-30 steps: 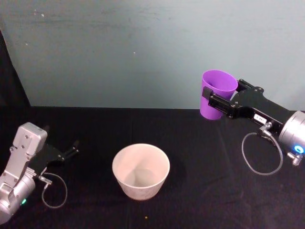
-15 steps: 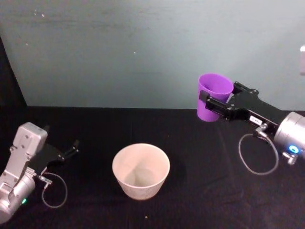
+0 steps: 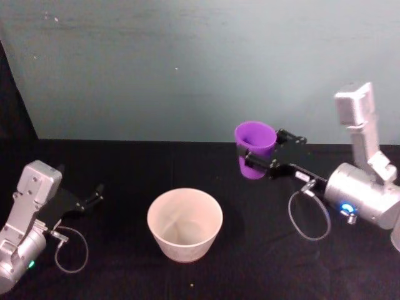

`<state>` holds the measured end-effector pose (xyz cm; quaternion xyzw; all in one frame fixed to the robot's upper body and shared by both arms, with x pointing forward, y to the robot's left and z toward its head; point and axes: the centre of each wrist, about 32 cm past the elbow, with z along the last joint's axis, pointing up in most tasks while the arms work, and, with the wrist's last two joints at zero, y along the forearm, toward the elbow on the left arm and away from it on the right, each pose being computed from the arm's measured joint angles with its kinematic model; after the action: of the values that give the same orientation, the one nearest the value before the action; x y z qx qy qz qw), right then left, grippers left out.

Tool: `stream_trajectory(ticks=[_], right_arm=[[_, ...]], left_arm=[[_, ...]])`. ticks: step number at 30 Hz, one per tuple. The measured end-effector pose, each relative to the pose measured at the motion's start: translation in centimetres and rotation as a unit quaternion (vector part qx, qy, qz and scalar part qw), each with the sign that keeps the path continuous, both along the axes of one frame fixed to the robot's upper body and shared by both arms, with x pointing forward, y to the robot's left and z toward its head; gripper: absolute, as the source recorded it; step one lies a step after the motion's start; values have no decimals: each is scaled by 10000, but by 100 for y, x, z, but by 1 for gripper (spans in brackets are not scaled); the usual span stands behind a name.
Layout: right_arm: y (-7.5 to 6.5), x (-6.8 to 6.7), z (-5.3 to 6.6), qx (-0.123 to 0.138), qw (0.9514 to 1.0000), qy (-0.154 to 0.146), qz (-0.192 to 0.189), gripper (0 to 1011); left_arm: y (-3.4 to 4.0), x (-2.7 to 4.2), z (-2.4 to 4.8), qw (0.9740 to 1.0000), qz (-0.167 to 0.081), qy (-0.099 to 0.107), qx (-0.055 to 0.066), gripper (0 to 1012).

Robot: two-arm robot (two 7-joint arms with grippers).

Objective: Pick up the cup and pour the mung beans from the cup into the bowl.

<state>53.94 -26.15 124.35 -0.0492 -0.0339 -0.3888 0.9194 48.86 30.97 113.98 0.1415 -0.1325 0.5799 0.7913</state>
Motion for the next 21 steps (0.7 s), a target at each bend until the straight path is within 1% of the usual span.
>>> stream_trajectory(ticks=[1, 2, 3, 5, 6, 7, 8, 10, 11, 12, 13, 14, 15, 16, 17, 18, 21], right_arm=[[44, 13, -11, -172, 9998, -41, -6, 748], [44, 13, -11, -172, 9998, -41, -6, 748], [83, 23, -17, -344, 9994, -82, -14, 749], [127, 27, -18, -562, 9983, -144, -25, 748], [179, 23, -13, -829, 9963, -221, -21, 748], [202, 20, -9, -942, 9952, -256, -18, 748], [251, 11, 2, -1233, 9918, -346, -17, 748], [305, -2, 15, -1523, 9874, -442, -4, 749], [354, -15, 33, -1791, 9823, -543, 6, 748], [354, -15, 33, -1791, 9823, -543, 6, 748], [405, -31, 46, -2076, 9761, -648, 17, 748], [433, -40, 51, -2220, 9725, -700, 26, 748], [484, -59, 63, -2495, 9650, -812, 43, 748], [505, -68, 68, -2612, 9614, -865, 49, 748], [549, -88, 74, -2862, 9533, -965, 60, 748], [574, -99, 77, -2996, 9486, -1020, 72, 748], [630, -122, 87, -3294, 9371, -1151, 87, 748]], left_arm=[[0, 0, 0, 10000, 0, 0, 0, 1003], [0, 0, 0, 10000, 0, 0, 0, 1003], [0, 0, 0, 10000, 0, 0, 0, 1003], [0, 0, 0, 10000, 0, 0, 0, 1003], [0, 0, 0, 10000, 0, 0, 0, 1003], [0, 0, 0, 10000, 0, 0, 0, 1003], [0, 0, 0, 10000, 0, 0, 0, 1003], [0, 0, 0, 10000, 0, 0, 0, 1003], [0, 0, 0, 10000, 0, 0, 0, 1003], [0, 0, 0, 10000, 0, 0, 0, 1003], [0, 0, 0, 10000, 0, 0, 0, 1003], [0, 0, 0, 10000, 0, 0, 0, 1003], [0, 0, 0, 10000, 0, 0, 0, 1003], [0, 0, 0, 10000, 0, 0, 0, 1003], [0, 0, 0, 10000, 0, 0, 0, 1003], [0, 0, 0, 10000, 0, 0, 0, 1003], [0, 0, 0, 10000, 0, 0, 0, 1003]])
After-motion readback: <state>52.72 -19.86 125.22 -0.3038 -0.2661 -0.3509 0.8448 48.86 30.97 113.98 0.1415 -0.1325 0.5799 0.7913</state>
